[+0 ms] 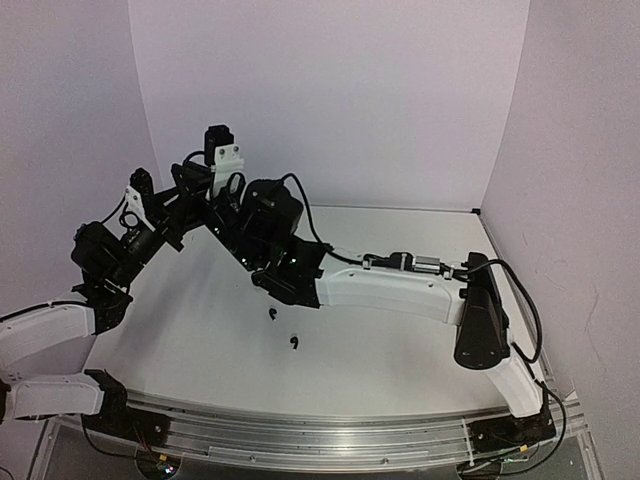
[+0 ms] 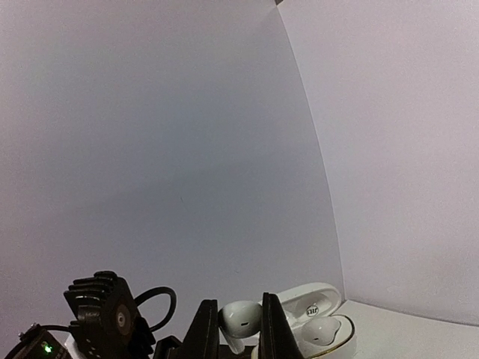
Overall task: Insert the wireless bluetooth earbuds into the charging case
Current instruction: Insert the left earbud into the left side groove of the charging case.
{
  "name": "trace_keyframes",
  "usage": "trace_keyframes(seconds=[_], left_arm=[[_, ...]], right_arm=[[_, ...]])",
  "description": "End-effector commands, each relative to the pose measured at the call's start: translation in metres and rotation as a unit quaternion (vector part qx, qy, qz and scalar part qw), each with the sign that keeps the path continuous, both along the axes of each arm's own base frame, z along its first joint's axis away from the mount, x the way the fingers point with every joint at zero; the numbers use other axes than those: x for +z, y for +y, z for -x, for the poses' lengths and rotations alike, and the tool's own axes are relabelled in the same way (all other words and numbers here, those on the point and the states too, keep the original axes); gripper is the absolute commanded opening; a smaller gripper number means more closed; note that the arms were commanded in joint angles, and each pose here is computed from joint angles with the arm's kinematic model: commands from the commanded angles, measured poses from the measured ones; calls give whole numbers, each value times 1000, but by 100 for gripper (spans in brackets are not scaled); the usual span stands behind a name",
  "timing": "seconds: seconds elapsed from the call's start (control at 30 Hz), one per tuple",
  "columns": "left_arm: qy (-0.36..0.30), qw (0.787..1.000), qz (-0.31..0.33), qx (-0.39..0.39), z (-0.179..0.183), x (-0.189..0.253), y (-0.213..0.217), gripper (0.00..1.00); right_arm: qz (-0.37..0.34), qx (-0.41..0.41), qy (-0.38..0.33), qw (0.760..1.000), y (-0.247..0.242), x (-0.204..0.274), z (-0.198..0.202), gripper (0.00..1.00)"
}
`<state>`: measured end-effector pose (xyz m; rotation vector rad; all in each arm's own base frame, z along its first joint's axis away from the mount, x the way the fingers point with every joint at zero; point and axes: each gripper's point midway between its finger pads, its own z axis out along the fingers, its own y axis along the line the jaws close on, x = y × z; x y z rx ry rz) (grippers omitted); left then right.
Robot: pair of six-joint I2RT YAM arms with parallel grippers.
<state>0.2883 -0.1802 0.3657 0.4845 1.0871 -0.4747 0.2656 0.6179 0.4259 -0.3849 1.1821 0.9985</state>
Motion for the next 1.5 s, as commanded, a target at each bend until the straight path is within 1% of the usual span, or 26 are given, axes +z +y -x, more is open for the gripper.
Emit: trace_keyframes(seconds=[0.0,0.1,0.27,0.57,0.8,1.17,1.47], left_arm=[[-39,999,25,18,2,21,5,0],[-40,999,31,15,4,23,5,0],[-38,999,33,12,5,23,5,0],[-48,999,25,-5,11,24,-1,0],[-51,998,18,-11,14,23,-4,0],[-48,999,15,-14,14,21,-6,0],[-54,998,15,-17,14,24,-7,0]], right_arm=[[-60,-26,-17,998,-12,25,7,0],[-59,-43,-35,997,-15,27,10,0],[-58,-60,-33,996,-18,25,6,0],[-38,-79,-35,996,-11,8,0,0],[-32,-85,-41,995,-12,7,-2,0],[-41,-90,-60,993,-16,23,-5,0],[-22,-89,-45,995,-10,3,-9,0]])
